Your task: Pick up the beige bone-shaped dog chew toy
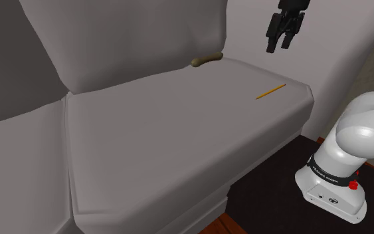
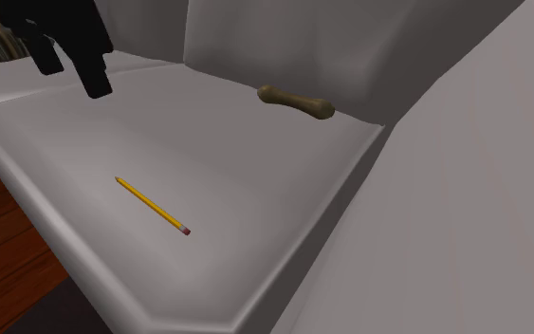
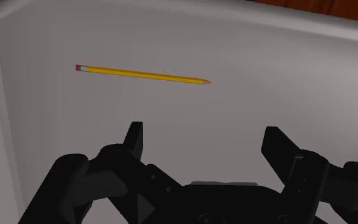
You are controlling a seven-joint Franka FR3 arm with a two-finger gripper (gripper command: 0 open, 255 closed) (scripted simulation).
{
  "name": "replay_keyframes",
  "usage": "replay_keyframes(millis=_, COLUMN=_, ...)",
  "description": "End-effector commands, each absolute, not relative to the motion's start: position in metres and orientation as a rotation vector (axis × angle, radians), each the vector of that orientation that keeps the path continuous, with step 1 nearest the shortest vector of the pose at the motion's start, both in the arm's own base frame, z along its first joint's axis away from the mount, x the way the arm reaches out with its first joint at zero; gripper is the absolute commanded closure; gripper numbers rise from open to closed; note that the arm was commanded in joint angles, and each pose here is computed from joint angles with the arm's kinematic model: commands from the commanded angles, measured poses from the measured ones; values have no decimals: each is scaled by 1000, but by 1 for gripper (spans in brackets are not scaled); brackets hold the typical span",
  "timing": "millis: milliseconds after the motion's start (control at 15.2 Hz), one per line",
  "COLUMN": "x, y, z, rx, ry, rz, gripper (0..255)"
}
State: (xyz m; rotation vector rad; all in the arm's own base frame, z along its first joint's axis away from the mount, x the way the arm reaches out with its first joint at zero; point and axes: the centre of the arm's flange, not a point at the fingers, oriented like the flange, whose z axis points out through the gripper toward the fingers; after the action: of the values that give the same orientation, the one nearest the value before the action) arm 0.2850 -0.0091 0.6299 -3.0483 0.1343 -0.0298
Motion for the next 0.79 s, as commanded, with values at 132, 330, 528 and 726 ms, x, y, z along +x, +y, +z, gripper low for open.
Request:
replay_keyframes(millis=132, x=299, y=-29, z=621, rx=-3055, ry=10, rz=-38, gripper=0)
replay_keyframes(millis=330, x=322, y=-57, z=609, rx=-3057, ry=-178, rz=-50, gripper=0)
replay_keyframes(millis=528, x=350, y=-82, z=598, rx=-3047, ry=-365, rz=-61, gripper=0)
replay_keyframes(millis=726, x=380, y=-104, z=586, rx=-3025, ry=-553, rz=-73, gripper=0)
